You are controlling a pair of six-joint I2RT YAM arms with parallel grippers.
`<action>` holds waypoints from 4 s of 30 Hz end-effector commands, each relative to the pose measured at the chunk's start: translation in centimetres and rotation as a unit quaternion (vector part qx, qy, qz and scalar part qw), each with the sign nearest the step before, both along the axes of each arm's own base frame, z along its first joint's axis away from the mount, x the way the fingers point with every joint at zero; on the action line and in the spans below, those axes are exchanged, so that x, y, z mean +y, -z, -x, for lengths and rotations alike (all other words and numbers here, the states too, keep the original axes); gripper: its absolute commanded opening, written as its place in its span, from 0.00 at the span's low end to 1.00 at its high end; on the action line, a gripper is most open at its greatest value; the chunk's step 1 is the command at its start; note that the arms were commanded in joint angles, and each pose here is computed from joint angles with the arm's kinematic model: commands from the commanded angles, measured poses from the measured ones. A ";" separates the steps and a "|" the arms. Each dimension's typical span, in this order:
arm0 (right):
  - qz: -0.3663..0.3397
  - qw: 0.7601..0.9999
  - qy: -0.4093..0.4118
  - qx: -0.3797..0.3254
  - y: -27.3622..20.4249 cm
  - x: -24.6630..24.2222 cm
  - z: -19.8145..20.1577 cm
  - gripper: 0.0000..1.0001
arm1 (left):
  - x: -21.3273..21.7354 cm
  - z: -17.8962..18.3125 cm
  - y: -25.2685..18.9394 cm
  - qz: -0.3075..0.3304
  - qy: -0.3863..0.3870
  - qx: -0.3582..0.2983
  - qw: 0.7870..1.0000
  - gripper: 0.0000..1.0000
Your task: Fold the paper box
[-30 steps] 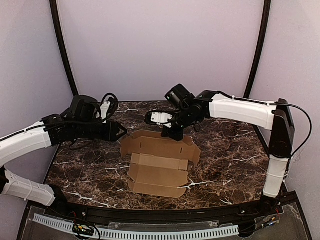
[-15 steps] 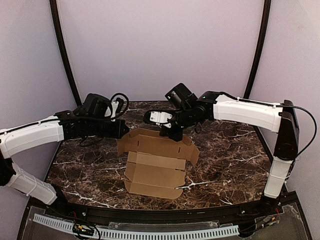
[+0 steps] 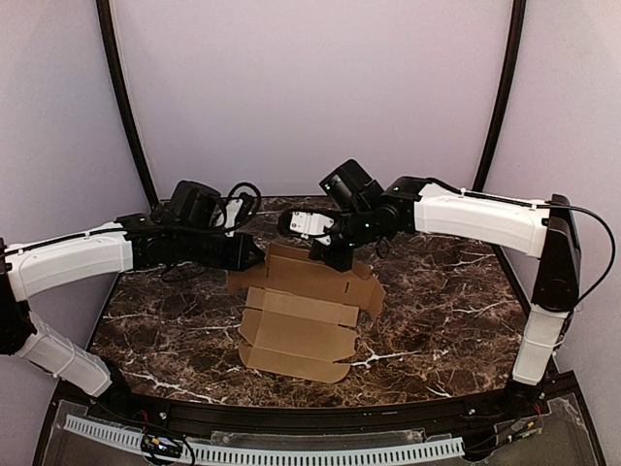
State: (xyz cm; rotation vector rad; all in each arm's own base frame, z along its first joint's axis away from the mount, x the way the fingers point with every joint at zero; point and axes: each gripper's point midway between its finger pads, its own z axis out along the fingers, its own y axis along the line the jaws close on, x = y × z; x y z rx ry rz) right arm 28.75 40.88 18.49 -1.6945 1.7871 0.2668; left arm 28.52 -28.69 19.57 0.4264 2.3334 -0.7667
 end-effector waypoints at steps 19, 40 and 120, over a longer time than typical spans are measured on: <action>-0.053 0.999 -0.002 0.001 -1.2 2.2 1.7 0.00 | -2.7 -2.2 -2.1 0.075 -0.015 -0.017 0.997 0.01; -0.058 0.997 0.052 -0.012 -1.9 0.8 0.6 0.00 | -1.1 -1.6 -2.2 0.033 -0.015 -0.029 0.999 0.01; -0.173 0.978 0.057 0.098 -4.8 -0.4 4.0 0.00 | 6.8 -1.6 5.7 -0.156 -0.094 -0.032 0.983 0.01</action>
